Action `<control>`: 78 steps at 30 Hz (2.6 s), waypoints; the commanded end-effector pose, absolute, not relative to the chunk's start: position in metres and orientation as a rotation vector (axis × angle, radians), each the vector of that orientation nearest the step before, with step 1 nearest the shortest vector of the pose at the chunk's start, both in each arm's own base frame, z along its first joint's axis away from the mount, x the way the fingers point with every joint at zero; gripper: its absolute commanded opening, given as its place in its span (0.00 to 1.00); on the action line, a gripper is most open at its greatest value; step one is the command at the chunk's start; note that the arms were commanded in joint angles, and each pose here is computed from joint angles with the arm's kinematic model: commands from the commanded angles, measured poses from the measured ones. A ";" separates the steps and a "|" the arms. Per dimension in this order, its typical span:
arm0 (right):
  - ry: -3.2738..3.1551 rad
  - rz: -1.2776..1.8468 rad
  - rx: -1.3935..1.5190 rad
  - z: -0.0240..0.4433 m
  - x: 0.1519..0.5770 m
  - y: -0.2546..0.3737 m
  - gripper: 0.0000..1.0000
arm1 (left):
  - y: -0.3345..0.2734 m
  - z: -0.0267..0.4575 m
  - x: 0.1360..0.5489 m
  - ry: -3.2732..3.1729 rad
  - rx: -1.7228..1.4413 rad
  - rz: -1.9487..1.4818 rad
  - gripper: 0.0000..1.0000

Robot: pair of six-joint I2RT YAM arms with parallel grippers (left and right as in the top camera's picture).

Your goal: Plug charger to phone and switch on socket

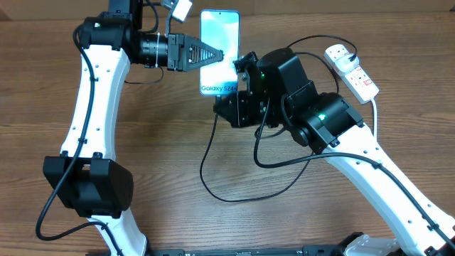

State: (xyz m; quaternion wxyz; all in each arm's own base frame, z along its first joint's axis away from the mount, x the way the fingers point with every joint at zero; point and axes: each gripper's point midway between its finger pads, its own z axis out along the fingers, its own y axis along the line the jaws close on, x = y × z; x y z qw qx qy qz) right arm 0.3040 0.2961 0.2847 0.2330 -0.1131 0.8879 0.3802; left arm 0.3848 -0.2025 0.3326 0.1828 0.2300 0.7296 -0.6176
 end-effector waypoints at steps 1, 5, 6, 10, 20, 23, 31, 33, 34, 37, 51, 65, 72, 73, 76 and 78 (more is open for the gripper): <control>2.362 0.998 -0.262 0.307 0.321 0.285 0.38 | -0.204 0.327 0.385 2.110 0.651 -1.677 0.04; 2.398 0.981 -0.252 0.300 0.318 0.282 0.72 | -0.194 0.299 0.399 2.292 0.570 -1.482 0.04; 2.408 0.969 -0.242 0.298 0.318 0.279 0.75 | -0.190 0.290 0.403 2.345 0.534 -1.426 0.04; 2.469 0.850 -0.076 0.284 0.330 0.253 0.80 | -0.168 0.255 0.416 2.556 0.398 -1.123 0.04; 2.560 0.477 0.527 0.247 0.352 0.140 0.91 | -0.163 0.166 0.411 2.846 0.229 -0.673 0.04; 2.567 0.441 0.590 0.242 0.353 0.122 0.93 | -0.172 0.144 0.409 2.873 0.227 -0.674 0.04; 2.560 0.249 0.781 0.230 0.351 0.061 0.98 | -0.182 0.074 0.420 2.983 0.048 -0.658 0.05; 2.567 0.241 0.793 0.226 0.349 0.059 0.98 | -0.183 0.060 0.422 3.001 0.040 -0.654 0.04; 2.570 0.239 0.794 0.226 0.349 0.059 0.98 | -0.183 0.053 0.422 3.014 0.031 -0.653 0.04; 2.576 0.235 0.796 0.223 0.348 0.059 0.98 | -0.182 0.036 0.419 3.054 0.020 -0.643 0.04; 2.598 0.215 0.803 0.213 0.351 0.059 0.99 | -0.169 0.017 0.422 3.081 0.006 -0.517 0.13; 2.604 0.210 0.799 0.211 0.351 0.059 1.00 | -0.152 0.012 0.423 3.091 -0.005 -0.355 0.23; 2.609 0.207 0.801 0.211 0.350 0.059 1.00 | -0.140 0.010 0.422 3.101 -0.011 -0.248 0.34; 2.609 0.207 0.801 0.211 0.350 0.059 1.00 | -0.140 0.010 0.422 3.102 -0.011 -0.248 0.36; 2.610 0.207 0.801 0.211 0.350 0.059 1.00 | -0.140 0.010 0.422 3.102 -0.011 -0.248 0.38; 2.611 0.205 0.801 0.211 0.350 0.059 1.00 | -0.140 0.010 0.422 3.102 -0.011 -0.248 0.38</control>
